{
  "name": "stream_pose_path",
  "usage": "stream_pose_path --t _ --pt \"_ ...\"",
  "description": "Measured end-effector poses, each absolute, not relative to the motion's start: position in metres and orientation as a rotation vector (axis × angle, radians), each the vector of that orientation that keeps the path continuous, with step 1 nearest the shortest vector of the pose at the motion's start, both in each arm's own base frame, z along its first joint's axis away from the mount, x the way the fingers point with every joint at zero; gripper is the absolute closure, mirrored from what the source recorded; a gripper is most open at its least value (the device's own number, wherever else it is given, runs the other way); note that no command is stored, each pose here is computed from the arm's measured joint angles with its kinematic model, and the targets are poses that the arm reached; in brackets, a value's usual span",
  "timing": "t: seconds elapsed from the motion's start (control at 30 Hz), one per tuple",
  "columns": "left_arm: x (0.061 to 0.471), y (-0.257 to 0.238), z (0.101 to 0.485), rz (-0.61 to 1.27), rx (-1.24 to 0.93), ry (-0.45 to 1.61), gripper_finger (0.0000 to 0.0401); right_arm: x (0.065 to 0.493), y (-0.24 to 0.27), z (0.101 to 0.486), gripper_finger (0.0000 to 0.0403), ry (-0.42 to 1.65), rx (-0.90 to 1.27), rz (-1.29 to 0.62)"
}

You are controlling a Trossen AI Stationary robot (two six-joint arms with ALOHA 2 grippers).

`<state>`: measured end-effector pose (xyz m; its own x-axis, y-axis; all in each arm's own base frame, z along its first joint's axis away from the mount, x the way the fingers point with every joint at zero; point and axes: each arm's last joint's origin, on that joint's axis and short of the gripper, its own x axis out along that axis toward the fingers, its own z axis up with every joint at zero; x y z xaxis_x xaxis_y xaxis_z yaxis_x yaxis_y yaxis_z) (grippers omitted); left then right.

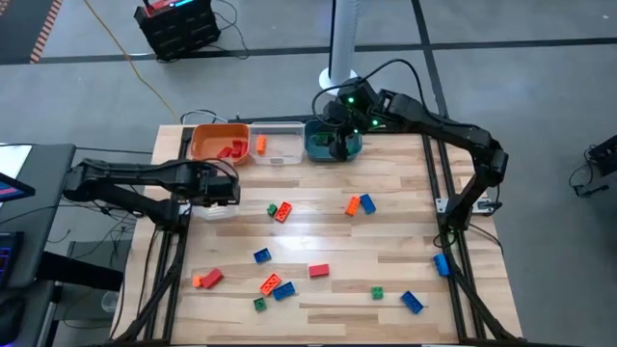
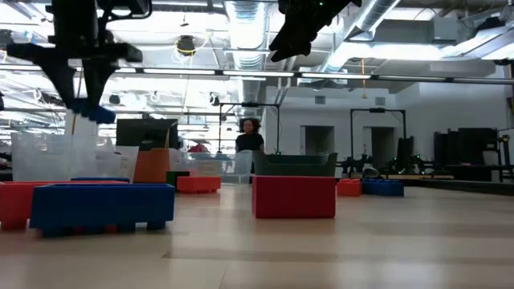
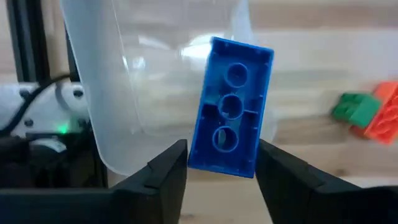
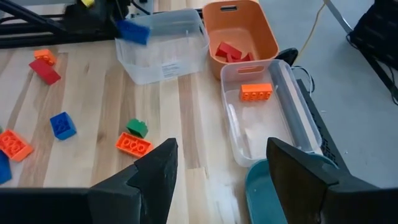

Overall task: Sort blocks
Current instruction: Put the blue game piece into the bottom transparent bin

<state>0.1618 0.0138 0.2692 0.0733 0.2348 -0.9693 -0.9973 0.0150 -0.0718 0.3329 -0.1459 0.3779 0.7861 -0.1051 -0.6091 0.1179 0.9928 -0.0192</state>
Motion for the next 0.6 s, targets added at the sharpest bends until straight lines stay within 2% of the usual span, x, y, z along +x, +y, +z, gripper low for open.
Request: stream_pose_path --t 0.2,0.27,0.43,0.5,0.6 --pt "0.162 0.013 0.27 1.199 -1.067 0.996 0.017 0.333 -0.145 0.378 0.0149 0.656 0.03 -0.121" --pt "0.172 0.013 0.276 1.037 -1.069 0.945 0.0164 0.333 -0.144 0.378 0.0149 0.657 0.03 -0.119" --pt "0.223 -0.012 0.294 0.404 -0.96 0.771 0.0168 0.333 -0.144 0.377 0.0149 0.663 0.023 -0.117" --pt "0.238 -0.031 0.289 0.276 -0.874 0.778 0.0171 0.332 -0.146 0.377 0.0149 0.663 0.023 -0.122" --pt "0.25 -0.059 0.271 0.195 -0.763 0.877 0.0173 0.331 -0.149 0.377 0.0149 0.671 0.029 -0.129"
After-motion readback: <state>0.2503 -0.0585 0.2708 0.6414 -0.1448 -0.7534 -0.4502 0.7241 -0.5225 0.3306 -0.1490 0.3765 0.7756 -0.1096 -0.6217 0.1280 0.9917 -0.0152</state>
